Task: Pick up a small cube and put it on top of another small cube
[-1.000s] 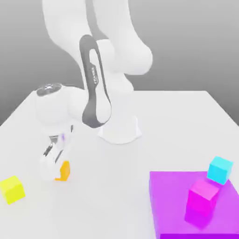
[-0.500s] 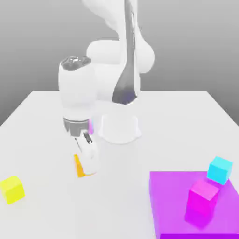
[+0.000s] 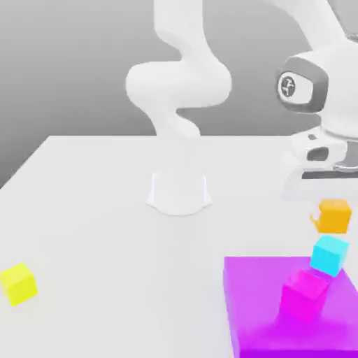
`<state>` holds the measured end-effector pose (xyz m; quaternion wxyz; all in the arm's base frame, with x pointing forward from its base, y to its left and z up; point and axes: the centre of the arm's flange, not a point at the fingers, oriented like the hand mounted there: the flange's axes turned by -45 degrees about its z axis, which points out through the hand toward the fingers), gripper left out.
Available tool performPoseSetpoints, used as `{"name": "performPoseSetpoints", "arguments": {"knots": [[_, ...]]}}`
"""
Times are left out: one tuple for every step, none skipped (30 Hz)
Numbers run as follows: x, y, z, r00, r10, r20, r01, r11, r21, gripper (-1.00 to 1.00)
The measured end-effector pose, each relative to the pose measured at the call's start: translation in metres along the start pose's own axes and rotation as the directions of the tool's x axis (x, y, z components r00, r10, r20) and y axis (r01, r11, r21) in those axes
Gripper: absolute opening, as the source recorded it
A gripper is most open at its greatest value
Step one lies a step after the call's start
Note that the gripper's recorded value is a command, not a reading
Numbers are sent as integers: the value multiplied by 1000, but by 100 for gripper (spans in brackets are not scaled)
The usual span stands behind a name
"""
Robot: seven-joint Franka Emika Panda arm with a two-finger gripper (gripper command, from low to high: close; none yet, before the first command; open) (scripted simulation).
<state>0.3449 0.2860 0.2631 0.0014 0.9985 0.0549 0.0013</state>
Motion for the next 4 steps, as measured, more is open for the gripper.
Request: {"name": "performPoseSetpoints", "arguments": {"knots": [[-2, -2, 10, 1000, -6, 1, 6, 1000, 2, 100], [-1, -1, 10, 1000, -4, 1, 4, 1000, 2, 100], [-1, -1, 10, 1000, -4, 1, 4, 1000, 2, 100], [-1, -1, 10, 1000, -4, 1, 4, 1000, 2, 100]]}}
